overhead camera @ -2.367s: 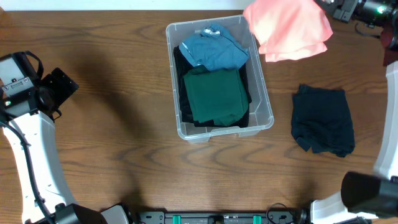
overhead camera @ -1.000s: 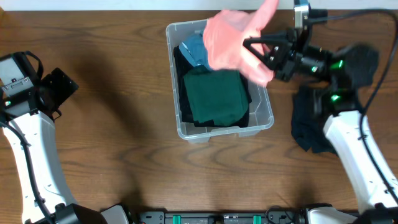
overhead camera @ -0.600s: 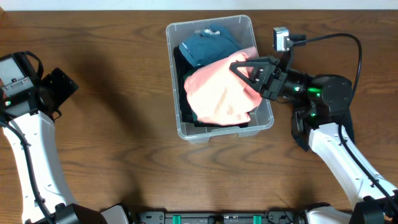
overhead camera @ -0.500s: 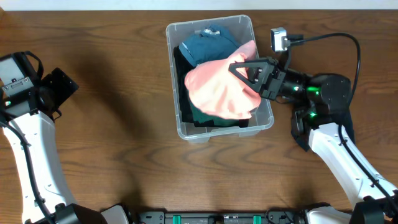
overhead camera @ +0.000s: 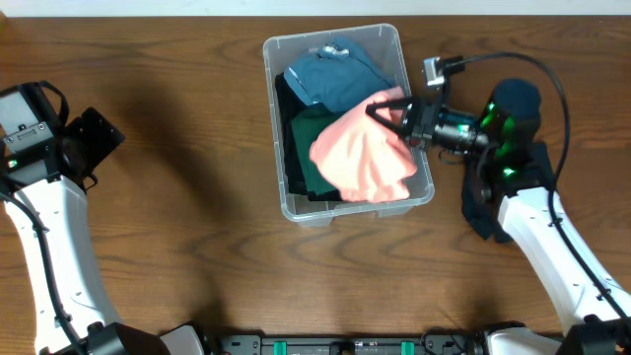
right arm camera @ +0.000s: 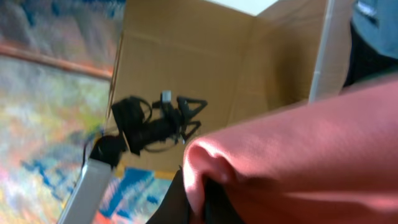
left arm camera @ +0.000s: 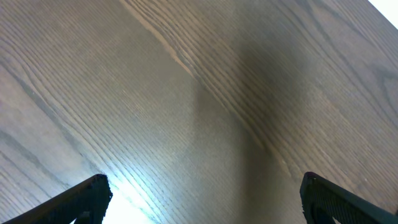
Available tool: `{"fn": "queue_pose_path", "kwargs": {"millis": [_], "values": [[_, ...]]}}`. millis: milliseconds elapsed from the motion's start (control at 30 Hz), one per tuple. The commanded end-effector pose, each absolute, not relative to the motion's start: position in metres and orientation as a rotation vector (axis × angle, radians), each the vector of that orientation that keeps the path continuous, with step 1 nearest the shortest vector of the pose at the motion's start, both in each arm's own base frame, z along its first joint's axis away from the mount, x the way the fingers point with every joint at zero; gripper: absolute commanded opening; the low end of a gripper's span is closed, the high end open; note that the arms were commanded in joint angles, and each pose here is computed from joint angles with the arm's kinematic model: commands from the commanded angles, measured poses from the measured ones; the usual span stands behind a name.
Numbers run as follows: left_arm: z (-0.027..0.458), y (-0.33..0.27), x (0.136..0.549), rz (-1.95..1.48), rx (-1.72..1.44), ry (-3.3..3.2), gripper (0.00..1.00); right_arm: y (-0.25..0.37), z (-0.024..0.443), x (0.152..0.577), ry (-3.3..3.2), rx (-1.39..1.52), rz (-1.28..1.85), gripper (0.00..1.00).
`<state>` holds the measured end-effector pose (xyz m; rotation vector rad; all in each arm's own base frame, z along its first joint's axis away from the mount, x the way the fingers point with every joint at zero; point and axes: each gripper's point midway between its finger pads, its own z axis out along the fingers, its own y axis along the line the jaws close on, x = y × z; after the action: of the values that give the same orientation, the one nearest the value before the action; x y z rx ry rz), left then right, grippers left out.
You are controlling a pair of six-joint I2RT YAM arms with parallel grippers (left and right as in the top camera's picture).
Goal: Pack container
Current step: 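Lower the pink garment into the bin and drag it toward the far end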
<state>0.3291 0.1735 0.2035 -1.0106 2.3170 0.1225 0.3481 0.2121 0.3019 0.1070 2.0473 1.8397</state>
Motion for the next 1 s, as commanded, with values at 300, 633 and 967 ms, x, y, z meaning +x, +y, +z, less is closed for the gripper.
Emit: {"fn": "queue_pose_path", "kwargs": {"millis": [300, 633, 967], "values": [[0.211, 0.176, 0.328, 0.138, -0.992, 2.302, 0.98, 0.211, 0.384, 0.363, 1.897, 0.024, 1.807, 0.01], [0.211, 0.176, 0.328, 0.138, -0.992, 2.303, 0.98, 0.22, 0.342, 0.387, 2.064, -0.028, 1.728, 0.02], [0.211, 0.176, 0.328, 0.138, -0.992, 2.303, 0.98, 0.238, 0.362, 0.426, 2.092, -0.037, 1.812, 0.02]]}}
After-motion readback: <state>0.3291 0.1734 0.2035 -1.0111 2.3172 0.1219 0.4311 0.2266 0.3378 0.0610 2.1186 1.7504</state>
